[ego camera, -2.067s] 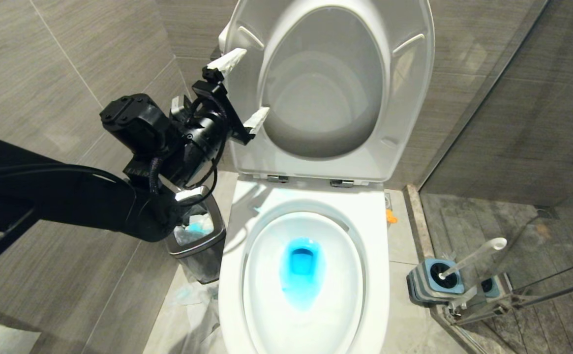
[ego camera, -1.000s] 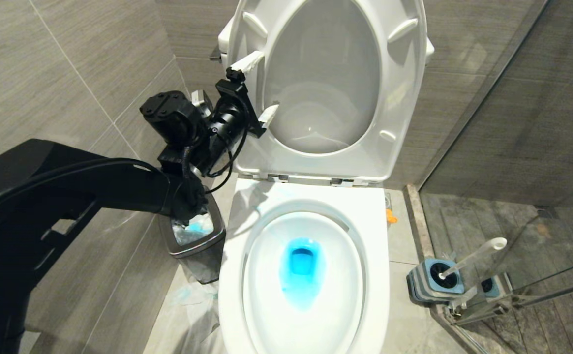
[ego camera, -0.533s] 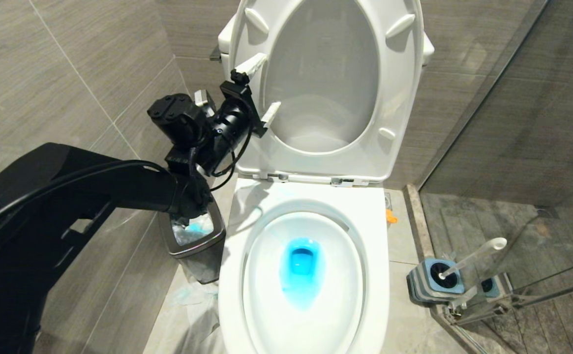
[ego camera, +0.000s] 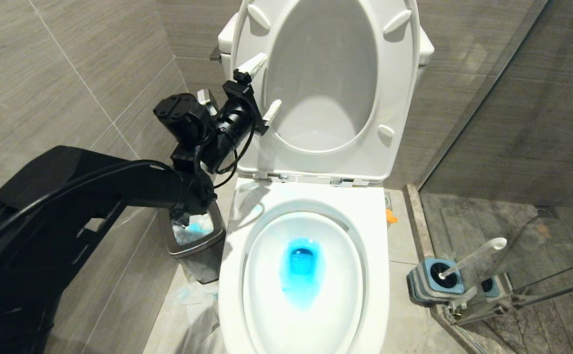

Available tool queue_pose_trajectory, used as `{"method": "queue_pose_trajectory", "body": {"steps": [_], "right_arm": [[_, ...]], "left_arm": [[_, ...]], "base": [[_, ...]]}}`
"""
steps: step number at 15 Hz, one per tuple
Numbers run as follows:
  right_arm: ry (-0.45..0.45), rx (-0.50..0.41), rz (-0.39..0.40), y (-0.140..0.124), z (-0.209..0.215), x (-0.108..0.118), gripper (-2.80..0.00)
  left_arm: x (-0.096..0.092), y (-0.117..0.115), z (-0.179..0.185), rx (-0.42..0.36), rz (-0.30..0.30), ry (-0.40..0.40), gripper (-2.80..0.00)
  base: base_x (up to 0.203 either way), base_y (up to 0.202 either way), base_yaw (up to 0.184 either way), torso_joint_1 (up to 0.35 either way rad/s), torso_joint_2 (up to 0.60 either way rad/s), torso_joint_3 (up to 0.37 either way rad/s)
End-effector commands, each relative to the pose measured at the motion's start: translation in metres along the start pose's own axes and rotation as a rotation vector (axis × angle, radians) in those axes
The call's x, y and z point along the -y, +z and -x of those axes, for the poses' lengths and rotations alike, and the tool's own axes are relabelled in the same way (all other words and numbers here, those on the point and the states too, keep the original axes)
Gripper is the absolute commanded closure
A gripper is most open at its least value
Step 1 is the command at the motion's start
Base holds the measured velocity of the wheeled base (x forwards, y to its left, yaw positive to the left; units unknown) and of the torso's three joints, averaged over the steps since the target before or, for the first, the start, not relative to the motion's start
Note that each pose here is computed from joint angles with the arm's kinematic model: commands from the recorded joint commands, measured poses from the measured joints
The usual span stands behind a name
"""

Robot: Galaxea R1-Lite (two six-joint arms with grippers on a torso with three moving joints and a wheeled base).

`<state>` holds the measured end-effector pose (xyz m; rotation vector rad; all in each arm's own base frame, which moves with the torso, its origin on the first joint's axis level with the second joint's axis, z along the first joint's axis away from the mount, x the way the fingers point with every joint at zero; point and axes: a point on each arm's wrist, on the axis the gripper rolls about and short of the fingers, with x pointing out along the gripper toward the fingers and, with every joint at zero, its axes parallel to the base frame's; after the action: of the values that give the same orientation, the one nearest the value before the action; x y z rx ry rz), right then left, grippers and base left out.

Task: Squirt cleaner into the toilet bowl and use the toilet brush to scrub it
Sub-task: Use the left hand to lift the toilet lid slightly

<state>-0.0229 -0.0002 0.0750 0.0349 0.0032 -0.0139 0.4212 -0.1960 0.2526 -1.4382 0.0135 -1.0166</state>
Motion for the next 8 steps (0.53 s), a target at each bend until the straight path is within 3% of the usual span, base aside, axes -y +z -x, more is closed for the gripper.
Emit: {"method": "queue_pose_trajectory", "body": {"steps": [1, 8], "right_arm": [[0.000, -0.001, 0.000, 0.000, 0.000, 0.000, 0.00], [0.000, -0.001, 0.000, 0.000, 0.000, 0.000, 0.00]], "left_arm": [[-0.004, 0.001, -0.002, 0.000, 0.005, -0.011, -2.80], [0.005, 0.002, -0.003, 0.006, 0.009, -0.027, -2.80]], "base": [[0.000, 0.000, 0.000, 0.000, 0.00, 0.000], [0.000, 0.000, 0.000, 0.000, 0.00, 0.000]]}}
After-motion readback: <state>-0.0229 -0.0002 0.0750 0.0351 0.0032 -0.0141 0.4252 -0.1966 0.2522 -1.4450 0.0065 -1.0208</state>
